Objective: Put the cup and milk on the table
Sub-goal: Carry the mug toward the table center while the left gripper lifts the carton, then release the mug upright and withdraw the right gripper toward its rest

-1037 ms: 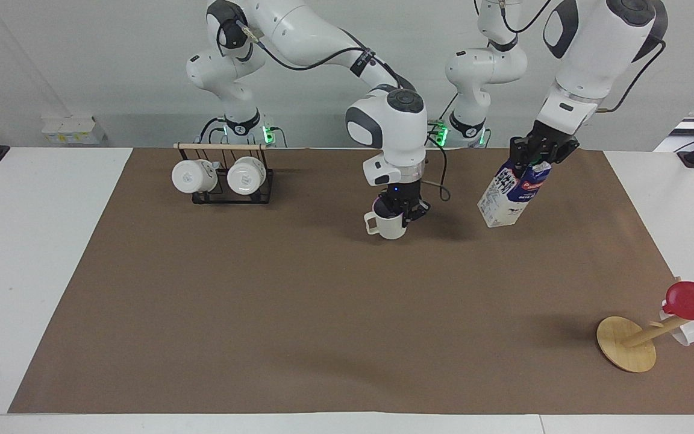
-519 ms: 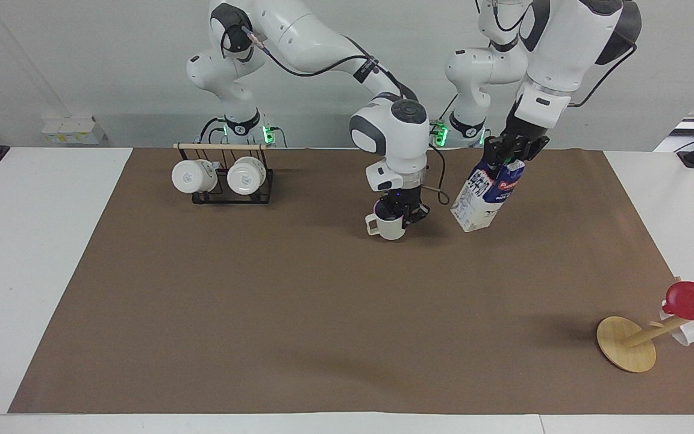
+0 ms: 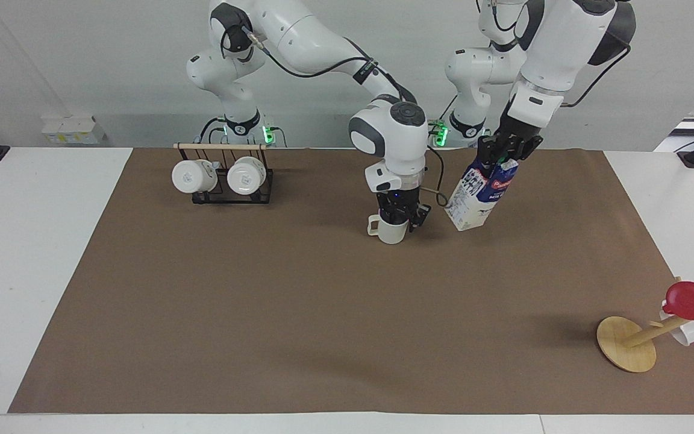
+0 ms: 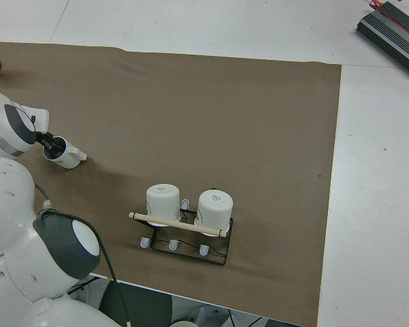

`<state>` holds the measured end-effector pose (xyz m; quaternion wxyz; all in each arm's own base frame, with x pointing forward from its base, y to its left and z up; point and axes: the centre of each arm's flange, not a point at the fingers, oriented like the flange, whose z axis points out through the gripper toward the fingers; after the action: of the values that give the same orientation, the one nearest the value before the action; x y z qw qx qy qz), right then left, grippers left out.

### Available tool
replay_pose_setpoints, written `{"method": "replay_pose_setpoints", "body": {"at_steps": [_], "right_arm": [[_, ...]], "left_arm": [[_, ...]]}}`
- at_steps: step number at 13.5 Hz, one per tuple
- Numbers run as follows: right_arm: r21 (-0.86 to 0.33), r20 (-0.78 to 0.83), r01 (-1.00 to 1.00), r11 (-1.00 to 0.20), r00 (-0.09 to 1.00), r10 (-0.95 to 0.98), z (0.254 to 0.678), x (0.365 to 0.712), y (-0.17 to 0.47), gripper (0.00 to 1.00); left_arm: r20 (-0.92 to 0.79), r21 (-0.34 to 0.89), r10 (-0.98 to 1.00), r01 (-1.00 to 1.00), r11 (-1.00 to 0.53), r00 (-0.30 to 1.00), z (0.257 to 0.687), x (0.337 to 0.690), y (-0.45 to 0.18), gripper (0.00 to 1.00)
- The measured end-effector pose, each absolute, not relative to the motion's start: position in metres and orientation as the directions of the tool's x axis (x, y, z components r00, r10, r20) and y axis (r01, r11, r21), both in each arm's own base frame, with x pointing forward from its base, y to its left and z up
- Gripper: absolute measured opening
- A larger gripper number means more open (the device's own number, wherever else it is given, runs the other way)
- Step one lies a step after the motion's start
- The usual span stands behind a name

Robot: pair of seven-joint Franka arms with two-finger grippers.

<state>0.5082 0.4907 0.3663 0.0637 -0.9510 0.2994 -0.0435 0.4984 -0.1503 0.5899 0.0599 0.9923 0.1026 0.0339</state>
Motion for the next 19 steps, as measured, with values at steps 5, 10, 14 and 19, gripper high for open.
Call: {"method": "replay_pose_setpoints", "body": {"at_steps": [5,10,14,19], "right_arm": [[-0.172,0.084,-0.590,-0.789,0.789,-0.608,0.460,0.535,0.429,1.00],[-0.064,0.112,-0.556,-0.829,0.821,-0.559,0.561,0.545,0.295,1.00],[-0.018,0.086,-0.483,-0.875,0.872,-0.483,0.608,0.545,0.170,1.00],[0.040,0.034,-0.327,-0.944,0.945,-0.326,0.637,0.525,0.076,1.00]], "left_arm": [[0.055,0.126,0.208,0.199,-0.972,0.977,0.590,0.498,-0.150,0.40],[0.036,0.118,0.164,0.159,-0.980,0.986,0.580,0.494,-0.170,0.40],[0.000,0.094,0.084,0.084,-0.992,0.996,0.555,0.483,-0.197,0.40],[0.002,0.063,0.071,0.070,-0.996,0.998,0.501,0.478,-0.199,0.41]]}}
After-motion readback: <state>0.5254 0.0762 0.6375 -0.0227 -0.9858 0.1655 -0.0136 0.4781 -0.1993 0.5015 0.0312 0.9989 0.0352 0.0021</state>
